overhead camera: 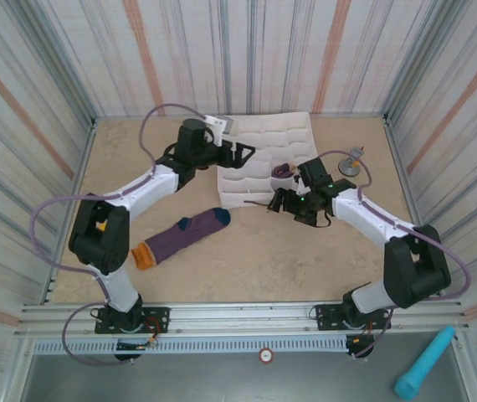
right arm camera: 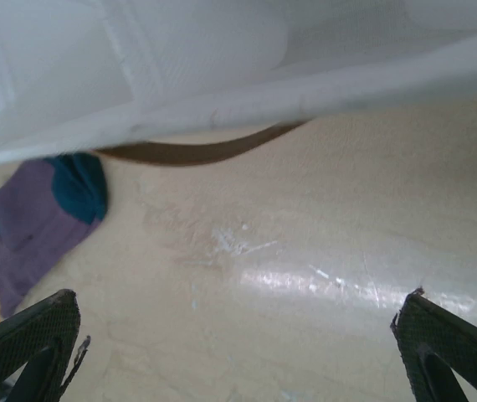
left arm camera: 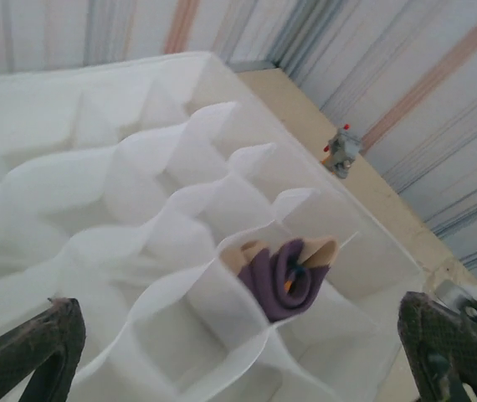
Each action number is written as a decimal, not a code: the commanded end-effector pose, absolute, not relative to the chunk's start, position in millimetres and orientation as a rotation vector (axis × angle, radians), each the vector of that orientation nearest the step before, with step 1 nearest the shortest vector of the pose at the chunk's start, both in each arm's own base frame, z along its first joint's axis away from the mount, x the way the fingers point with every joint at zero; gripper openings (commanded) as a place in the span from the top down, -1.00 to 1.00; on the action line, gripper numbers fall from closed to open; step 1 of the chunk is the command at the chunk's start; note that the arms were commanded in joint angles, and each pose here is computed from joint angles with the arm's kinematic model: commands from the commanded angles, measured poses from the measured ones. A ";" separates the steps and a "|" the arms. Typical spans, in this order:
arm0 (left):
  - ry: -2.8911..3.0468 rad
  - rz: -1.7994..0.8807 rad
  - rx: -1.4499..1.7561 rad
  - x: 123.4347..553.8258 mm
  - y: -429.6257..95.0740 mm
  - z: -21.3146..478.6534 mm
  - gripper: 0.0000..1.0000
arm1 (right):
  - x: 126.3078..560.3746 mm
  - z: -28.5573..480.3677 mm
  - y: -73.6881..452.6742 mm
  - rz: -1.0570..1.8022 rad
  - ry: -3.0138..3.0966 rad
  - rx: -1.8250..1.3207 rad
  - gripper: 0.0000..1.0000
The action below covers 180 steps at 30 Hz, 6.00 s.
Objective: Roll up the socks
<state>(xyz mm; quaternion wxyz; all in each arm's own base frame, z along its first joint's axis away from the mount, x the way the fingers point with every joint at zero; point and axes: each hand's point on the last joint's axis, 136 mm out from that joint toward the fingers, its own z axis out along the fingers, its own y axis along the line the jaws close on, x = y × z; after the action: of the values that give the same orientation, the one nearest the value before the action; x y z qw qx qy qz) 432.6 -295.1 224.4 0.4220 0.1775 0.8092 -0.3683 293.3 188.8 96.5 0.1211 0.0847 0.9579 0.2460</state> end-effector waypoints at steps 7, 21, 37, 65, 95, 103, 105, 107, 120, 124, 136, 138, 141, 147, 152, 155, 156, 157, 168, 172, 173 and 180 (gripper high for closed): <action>2.204 -0.806 0.379 376.2 -240.0 214.8 -0.97 | 344.7 83.0 222.6 0.699 2.762 0.269 -1.00; 2.463 -0.691 0.182 300.8 -186.8 148.8 -0.97 | 422.7 67.2 226.1 0.727 2.768 0.302 -0.98; 2.677 -0.694 0.103 263.9 -188.6 75.7 -0.91 | 396.6 74.1 213.4 0.690 2.780 0.207 -1.00; 2.727 -0.826 0.137 258.3 -236.6 17.1 -0.90 | 344.1 98.1 165.6 0.572 2.674 0.272 -0.98; 2.625 -0.933 0.305 271.8 -266.5 122.2 -0.97 | 334.5 122.5 158.2 0.574 2.631 0.088 -0.98; 2.668 -0.817 0.150 263.8 -203.2 86.8 -0.97 | 287.5 118.9 182.7 0.610 2.602 0.051 -0.98; 2.675 -0.837 0.128 258.6 -200.5 79.4 -0.97 | 278.7 116.6 186.1 0.583 2.594 0.024 -0.98; 2.686 -0.865 0.109 253.1 -201.1 71.4 -0.96 | 270.2 113.0 188.8 0.557 2.587 -0.012 -0.98; 2.716 -1.053 0.010 213.2 -248.1 46.3 -0.95 | 235.3 111.3 191.6 0.494 2.479 -0.124 -0.98; 2.726 -1.086 0.039 199.4 -277.7 47.7 -0.95 | 228.7 117.6 190.8 0.448 2.417 -0.201 -0.98; 2.692 -1.055 0.133 220.6 -261.5 127.8 -0.96 | 195.8 114.7 223.3 0.422 2.253 -0.468 -0.70; 2.702 -1.080 0.078 225.5 -247.4 129.4 -0.93 | 189.6 111.9 233.1 0.407 2.242 -0.551 -0.61; 2.731 -1.097 -0.012 226.4 -228.9 123.4 -0.90 | 179.5 108.1 250.2 0.384 2.222 -0.680 -0.54; 2.824 -1.127 -0.092 201.5 -214.5 100.5 -0.71 | 168.2 99.8 277.9 0.363 2.202 -0.818 -0.51; 2.837 -1.158 -0.184 179.5 -204.8 82.7 -0.40 | 169.0 92.0 290.6 0.379 2.208 -0.840 -0.52; 2.833 -1.154 -0.204 169.4 -202.8 76.0 -0.11 | 170.6 87.8 295.0 0.363 2.221 -0.852 -0.52; 2.841 -1.142 -0.213 166.6 -202.0 73.0 -0.03 | 170.6 87.6 296.8 0.365 2.223 -0.854 -0.52; 2.848 -1.134 -0.215 163.5 -202.6 70.7 0.02 | 170.4 86.6 298.3 0.367 2.226 -0.859 -0.52; 2.921 -1.119 -0.231 154.9 -219.4 44.2 0.28 | 162.1 74.8 307.5 0.412 2.246 -0.925 -0.50; 2.943 -1.107 -0.249 156.4 -222.4 34.7 0.22 | 160.8 73.2 308.1 0.412 2.248 -0.942 -0.49; 2.940 -1.110 -0.255 157.9 -223.5 33.8 0.21 | 160.5 72.6 308.2 0.411 2.251 -0.944 -0.49; 2.950 -1.110 -0.262 163.3 -231.6 28.3 0.24 | 156.8 65.5 310.2 0.417 2.275 -0.971 -0.47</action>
<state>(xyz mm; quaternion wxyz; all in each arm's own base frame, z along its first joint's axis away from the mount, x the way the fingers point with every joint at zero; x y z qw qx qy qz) 158.4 -226.9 28.3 -0.0155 -0.0794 0.9327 -0.3516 158.7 302.4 62.7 0.3144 -0.3528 0.8679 0.1532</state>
